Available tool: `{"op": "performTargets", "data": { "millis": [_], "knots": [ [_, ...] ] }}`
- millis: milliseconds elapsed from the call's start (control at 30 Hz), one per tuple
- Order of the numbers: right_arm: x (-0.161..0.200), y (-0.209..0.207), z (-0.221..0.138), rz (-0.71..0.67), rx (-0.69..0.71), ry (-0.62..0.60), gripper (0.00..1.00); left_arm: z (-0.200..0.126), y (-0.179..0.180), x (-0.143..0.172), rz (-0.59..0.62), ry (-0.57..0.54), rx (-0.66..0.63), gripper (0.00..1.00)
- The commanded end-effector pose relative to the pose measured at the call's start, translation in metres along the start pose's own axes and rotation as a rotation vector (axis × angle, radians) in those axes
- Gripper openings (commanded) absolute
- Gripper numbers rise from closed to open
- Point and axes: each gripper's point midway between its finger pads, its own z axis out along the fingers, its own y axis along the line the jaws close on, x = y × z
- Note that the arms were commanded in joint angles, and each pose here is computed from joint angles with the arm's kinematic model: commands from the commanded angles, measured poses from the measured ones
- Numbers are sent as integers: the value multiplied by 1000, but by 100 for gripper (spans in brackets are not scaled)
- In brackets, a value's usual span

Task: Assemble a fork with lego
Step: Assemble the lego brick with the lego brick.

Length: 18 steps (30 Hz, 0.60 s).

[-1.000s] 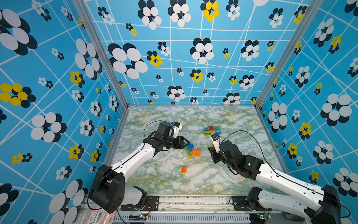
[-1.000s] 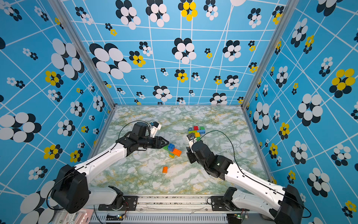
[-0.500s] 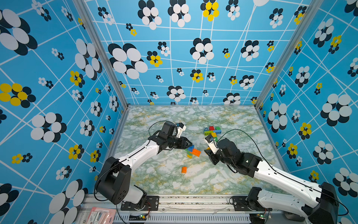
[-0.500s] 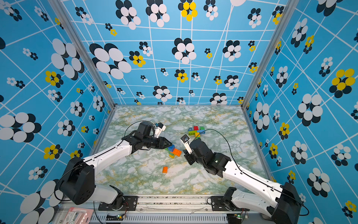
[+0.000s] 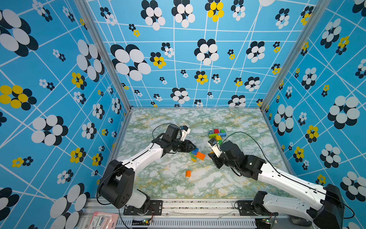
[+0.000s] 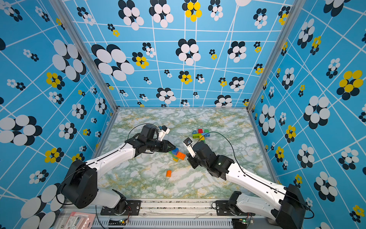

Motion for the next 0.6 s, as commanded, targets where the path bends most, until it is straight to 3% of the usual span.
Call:
{"op": "performTargets", "data": {
  "millis": [0,567],
  "knots": [
    [-10,1,-3,-23,-14,-13,0,1,0,3,20,10,-9,31],
    [-28,6,-4,-114,-36,-126,0,6,14,15,6,47,-48,29]
  ]
}}
